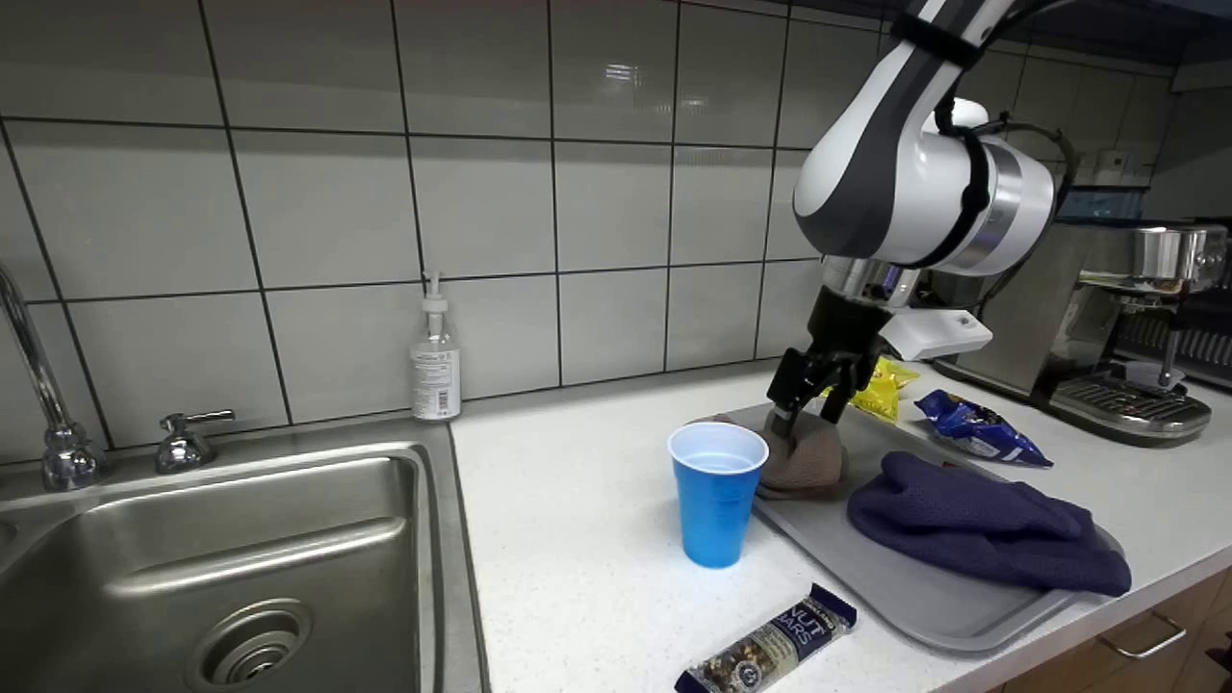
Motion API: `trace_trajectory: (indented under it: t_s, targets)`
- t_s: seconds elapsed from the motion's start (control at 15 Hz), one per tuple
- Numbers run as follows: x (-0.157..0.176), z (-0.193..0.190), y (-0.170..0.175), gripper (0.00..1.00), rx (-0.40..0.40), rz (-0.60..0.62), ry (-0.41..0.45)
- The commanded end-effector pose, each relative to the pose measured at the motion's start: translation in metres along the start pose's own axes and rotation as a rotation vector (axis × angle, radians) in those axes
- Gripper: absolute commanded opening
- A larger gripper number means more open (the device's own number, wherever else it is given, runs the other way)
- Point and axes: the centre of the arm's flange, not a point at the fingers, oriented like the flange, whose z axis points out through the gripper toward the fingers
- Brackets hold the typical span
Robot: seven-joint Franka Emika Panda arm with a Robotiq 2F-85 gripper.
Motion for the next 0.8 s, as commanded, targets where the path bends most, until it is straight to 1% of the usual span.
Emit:
trace_trajectory:
  t_s: [0.0,0.4,0.73]
  targets:
    - [0.009,0.014,-0.008,1.0,-0.042,0.019,0.056]
    - [0.018,0.037,-0.012,1.0,-0.093,0.04,0.079]
    - [0.025,0.049,-0.005,1.0,-0.125,0.058,0.081]
